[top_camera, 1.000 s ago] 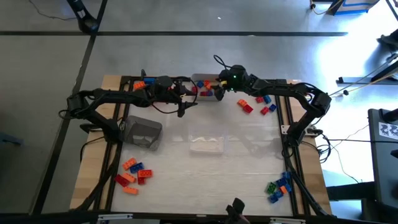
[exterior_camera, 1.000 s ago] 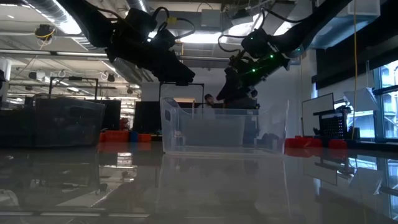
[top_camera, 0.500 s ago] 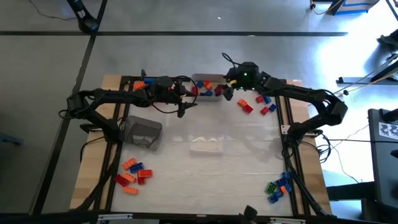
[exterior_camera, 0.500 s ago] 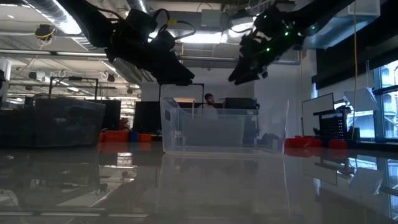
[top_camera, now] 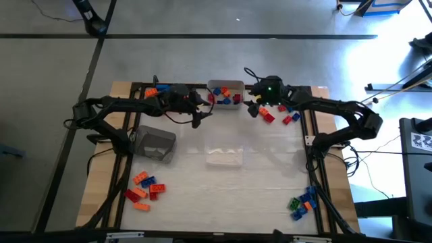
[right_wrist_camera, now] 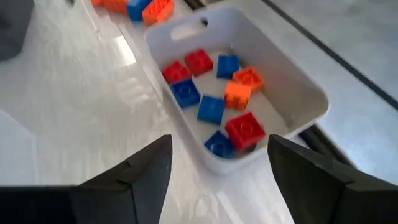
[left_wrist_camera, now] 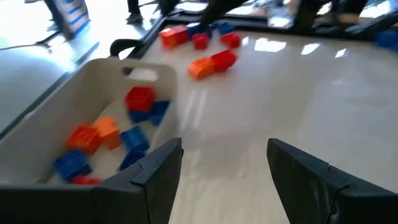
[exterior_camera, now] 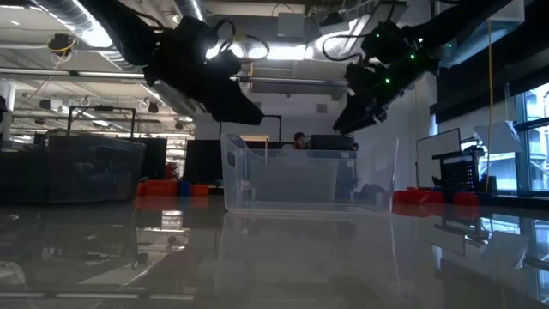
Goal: Sort blocks by size
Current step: Put the big orange game piece into the transparent bin
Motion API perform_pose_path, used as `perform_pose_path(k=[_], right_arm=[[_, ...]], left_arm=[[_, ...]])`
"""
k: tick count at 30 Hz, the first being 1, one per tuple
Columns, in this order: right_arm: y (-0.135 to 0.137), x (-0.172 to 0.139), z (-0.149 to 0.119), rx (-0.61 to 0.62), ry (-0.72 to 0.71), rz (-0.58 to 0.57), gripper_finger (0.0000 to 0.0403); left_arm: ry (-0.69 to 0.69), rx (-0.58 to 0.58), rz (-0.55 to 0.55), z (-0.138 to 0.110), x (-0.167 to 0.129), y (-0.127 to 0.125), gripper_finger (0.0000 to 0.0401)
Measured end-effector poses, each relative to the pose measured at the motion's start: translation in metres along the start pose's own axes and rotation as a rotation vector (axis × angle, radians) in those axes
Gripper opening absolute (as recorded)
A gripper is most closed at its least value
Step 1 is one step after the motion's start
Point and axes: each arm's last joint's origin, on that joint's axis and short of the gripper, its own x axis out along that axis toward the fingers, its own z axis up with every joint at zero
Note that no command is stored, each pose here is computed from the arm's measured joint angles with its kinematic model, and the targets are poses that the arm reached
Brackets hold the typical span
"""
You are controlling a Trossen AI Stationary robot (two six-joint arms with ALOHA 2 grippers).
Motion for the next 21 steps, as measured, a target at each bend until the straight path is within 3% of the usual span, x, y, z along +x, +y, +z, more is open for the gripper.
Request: perform_pose_path(k=[8,13,18,21], right_arm=[[0.001,0.002,-0.019,0.028,0.050,-0.004,0.0261],[0.001,0.004,-0.025,0.031,0.066,-0.004,0.0261],[0.001,0.004,-0.026,0.031,0.068,-0.001,0.0261],[0.002,0.004,-0.025,0.022,0.064,0.005,0.0261]], left_arm=[[0.212,0.031,0.296,0.019,-0.025,0.017,0.0223],[0.281,-0.091,0.445,0.018,-0.038,0.043,0.0223],[0.351,-0.265,0.531,0.000,-0.042,0.069,0.0223],[0.385,-0.312,0.556,-0.010,-0.038,0.079,0.0223]])
